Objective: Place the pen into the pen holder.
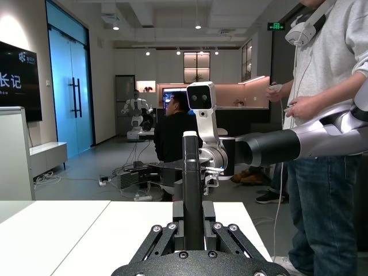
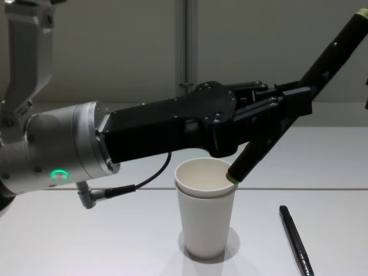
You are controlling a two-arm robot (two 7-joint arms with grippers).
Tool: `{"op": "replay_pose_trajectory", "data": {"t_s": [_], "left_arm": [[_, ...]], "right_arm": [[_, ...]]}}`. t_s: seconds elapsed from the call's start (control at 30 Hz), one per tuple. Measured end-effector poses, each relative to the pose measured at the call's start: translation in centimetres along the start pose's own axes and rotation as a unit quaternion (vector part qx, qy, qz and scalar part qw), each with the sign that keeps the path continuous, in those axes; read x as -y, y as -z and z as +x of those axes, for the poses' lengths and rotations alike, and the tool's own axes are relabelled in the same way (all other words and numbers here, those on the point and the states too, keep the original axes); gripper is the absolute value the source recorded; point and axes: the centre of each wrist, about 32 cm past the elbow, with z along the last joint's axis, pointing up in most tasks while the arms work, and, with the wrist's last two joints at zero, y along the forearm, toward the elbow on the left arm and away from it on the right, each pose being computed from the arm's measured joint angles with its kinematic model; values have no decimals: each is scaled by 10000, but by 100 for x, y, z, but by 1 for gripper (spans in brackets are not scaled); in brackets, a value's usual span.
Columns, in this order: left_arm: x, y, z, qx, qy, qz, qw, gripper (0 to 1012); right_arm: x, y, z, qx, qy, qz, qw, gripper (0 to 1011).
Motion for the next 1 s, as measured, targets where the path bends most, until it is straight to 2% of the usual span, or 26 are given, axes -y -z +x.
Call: {"op": "replay_pose_trajectory", "data": {"t_s": [0.37,0.7,1.0], "left_arm": [[0,0,0,1,0,0,10000,185],[0,0,0,1,0,0,10000,185],[0,0,0,1,0,0,10000,185]], "right_arm": [[-74,-25,-29,-165,-452,71,9988,1009],[-111,-31,-35,-427,-802,209,9956,1009],[-183,-14,-36,-579,-900,313,9938,1008]]}}
